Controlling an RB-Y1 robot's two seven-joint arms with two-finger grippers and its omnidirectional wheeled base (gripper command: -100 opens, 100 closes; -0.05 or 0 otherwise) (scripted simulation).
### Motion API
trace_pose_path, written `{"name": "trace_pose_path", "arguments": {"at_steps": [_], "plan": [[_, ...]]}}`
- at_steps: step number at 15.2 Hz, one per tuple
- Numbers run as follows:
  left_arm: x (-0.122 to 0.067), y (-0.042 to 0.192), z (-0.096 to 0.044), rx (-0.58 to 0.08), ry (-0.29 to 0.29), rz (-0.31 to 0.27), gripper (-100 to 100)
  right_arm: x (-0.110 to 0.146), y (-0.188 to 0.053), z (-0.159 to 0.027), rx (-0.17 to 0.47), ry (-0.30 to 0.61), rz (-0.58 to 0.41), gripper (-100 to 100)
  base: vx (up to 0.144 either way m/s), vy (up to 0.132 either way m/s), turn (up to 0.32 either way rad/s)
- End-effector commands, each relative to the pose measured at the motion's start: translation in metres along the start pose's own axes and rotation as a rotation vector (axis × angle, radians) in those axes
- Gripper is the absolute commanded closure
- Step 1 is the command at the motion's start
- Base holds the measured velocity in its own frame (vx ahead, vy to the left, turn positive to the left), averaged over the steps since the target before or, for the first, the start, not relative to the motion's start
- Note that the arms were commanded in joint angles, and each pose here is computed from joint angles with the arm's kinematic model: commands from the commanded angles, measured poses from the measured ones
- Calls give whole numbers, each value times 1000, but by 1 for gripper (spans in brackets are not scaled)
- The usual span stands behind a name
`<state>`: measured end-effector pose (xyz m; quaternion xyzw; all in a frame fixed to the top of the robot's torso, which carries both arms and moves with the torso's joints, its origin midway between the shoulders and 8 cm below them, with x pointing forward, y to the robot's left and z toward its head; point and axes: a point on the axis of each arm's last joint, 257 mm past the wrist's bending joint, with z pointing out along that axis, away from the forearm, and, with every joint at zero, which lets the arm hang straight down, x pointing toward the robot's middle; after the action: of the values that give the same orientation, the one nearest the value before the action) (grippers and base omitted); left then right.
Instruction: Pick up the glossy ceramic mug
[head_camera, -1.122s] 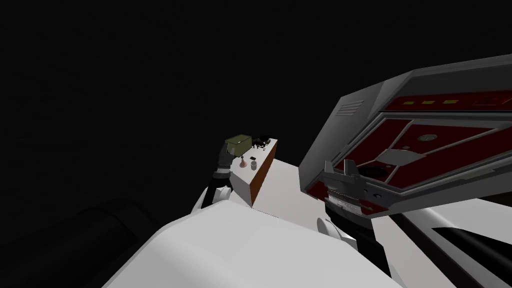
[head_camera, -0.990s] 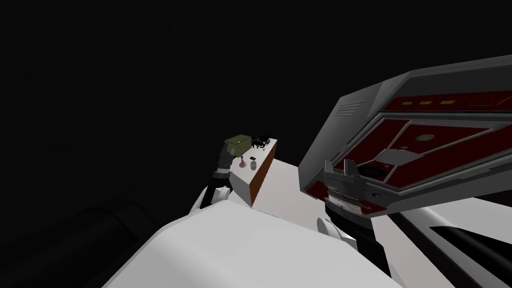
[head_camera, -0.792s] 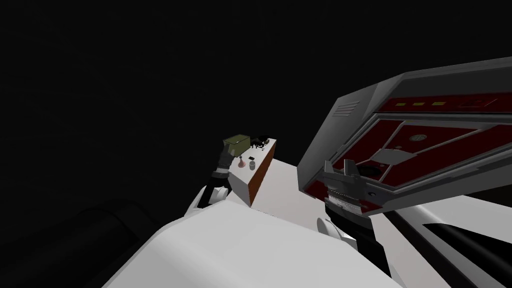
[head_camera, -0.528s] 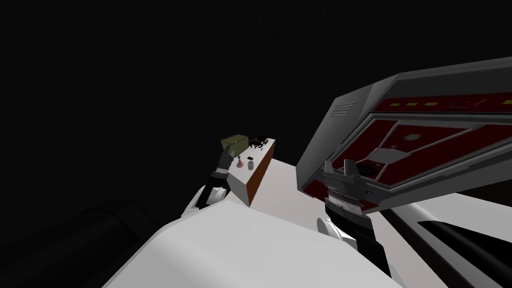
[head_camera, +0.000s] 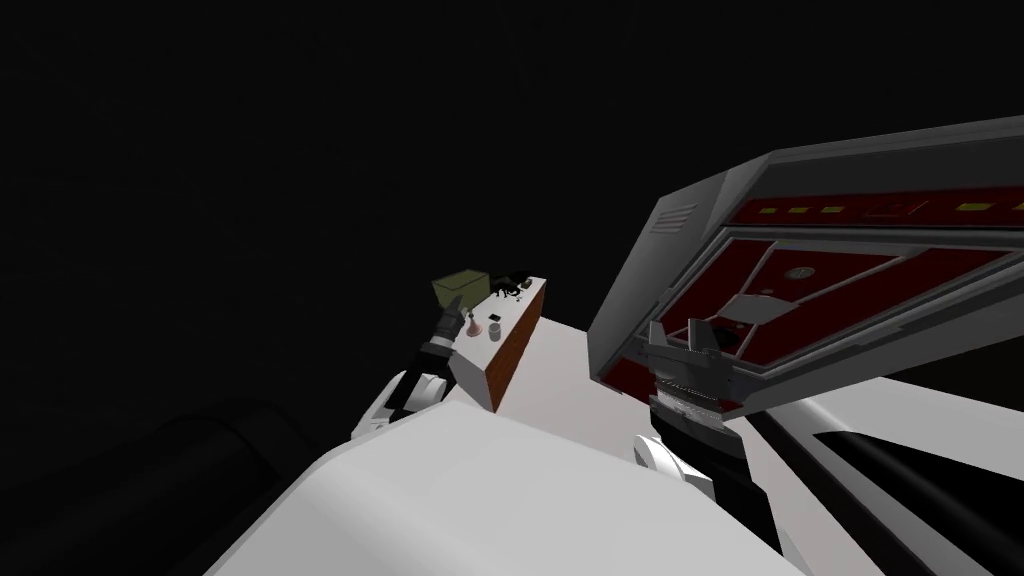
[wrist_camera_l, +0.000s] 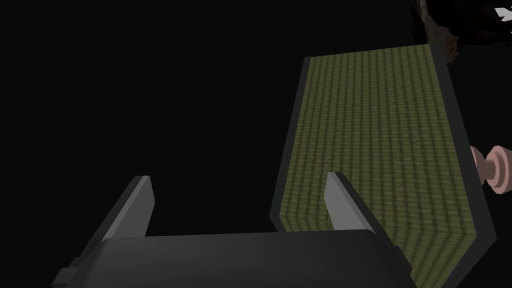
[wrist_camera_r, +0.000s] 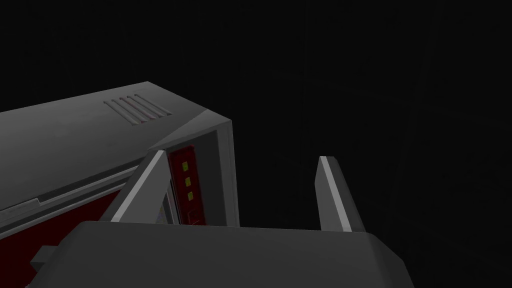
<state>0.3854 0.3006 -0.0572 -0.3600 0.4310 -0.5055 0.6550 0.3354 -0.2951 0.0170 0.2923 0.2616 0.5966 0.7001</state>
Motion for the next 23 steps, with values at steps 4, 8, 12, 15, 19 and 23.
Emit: {"name": "trace_pose_path", "arguments": {"at_steps": [4, 8, 12, 15, 19, 23], "plan": [[-10, 31, -4, -118, 1, 20, -100, 0, 0, 0, 0, 0, 0, 0, 29, -58, -39], [-15, 46, -8, -181, 0, 29, -100, 0, 0, 0, 0, 0, 0, 0, 28, -36, -17], [-27, 71, -17, -283, -6, 46, -100, 0, 0, 0, 0, 0, 0, 0, 47, -44, -57], [-33, 87, -25, -351, -10, 52, -100, 0, 0, 0, 0, 0, 0, 0, 56, -40, -35], [-39, 106, -34, -432, -13, 57, -100, 0, 0, 0, 0, 0, 0, 0, 55, -36, -47], [-45, 124, -46, -511, -17, 61, -100, 0, 0, 0, 0, 0, 0, 0, 46, -23, -32]]}}
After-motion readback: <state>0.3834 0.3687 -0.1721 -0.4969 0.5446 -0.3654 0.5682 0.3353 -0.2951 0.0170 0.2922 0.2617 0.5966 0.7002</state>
